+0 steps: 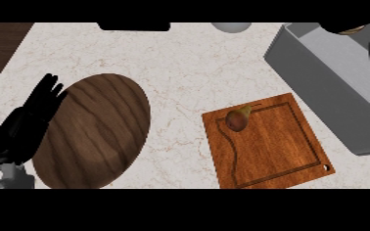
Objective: Pick the cupcake from the cutting board and place it in the cardboard box
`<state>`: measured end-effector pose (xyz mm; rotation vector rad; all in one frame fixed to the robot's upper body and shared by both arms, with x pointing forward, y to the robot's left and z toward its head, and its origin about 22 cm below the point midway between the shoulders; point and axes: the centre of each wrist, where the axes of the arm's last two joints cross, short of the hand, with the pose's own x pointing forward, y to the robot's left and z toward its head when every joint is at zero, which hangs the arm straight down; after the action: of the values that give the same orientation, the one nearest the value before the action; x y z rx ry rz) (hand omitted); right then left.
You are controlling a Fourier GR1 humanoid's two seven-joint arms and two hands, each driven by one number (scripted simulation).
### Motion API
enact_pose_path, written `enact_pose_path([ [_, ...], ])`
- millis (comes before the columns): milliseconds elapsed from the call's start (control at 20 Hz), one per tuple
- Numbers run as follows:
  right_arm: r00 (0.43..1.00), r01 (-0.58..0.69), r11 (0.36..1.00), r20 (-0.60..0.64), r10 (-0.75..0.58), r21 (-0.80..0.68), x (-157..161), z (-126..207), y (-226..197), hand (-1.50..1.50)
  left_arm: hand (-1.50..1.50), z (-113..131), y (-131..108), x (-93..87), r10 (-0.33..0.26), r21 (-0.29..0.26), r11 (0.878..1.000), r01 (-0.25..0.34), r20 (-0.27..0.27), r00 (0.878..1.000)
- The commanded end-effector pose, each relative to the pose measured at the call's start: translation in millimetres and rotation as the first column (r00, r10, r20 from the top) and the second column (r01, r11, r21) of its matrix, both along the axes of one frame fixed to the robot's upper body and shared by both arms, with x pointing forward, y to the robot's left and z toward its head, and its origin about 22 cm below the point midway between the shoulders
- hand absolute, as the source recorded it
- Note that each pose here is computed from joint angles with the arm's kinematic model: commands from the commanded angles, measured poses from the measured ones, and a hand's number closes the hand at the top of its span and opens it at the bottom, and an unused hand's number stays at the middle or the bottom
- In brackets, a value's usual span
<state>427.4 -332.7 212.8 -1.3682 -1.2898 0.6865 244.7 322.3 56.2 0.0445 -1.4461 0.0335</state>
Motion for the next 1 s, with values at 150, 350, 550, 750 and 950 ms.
enact_pose_path([
  [150,0.995,-0.011,0.997,-0.101,0.018,0.076,4,-54,-27,1.50,0.00,0,10,-1.5,-0.015,0.004,1.000,0.015,0.008,1.000],
  [350,0.968,0.121,0.982,-0.236,-0.084,0.145,5,-69,-33,1.50,0.00,-5,-13,-3.4,-0.009,-0.011,1.000,0.009,-0.011,1.000],
  [550,0.956,0.089,0.981,-0.290,-0.035,0.174,-8,-109,-50,-1.50,0.00,-6,-21,4.4,-0.026,-0.010,1.000,0.026,0.011,1.000],
  [750,0.982,-0.003,0.968,-0.183,0.050,0.251,-10,-103,-60,-1.50,0.00,0,-6,2.4,-0.001,-0.013,1.000,0.001,-0.003,1.000],
  [950,0.997,-0.015,0.898,0.076,-0.021,0.440,-9,-101,-56,-1.50,0.00,-10,-12,5.1,0.001,-0.005,1.000,-0.001,0.018,1.000],
])
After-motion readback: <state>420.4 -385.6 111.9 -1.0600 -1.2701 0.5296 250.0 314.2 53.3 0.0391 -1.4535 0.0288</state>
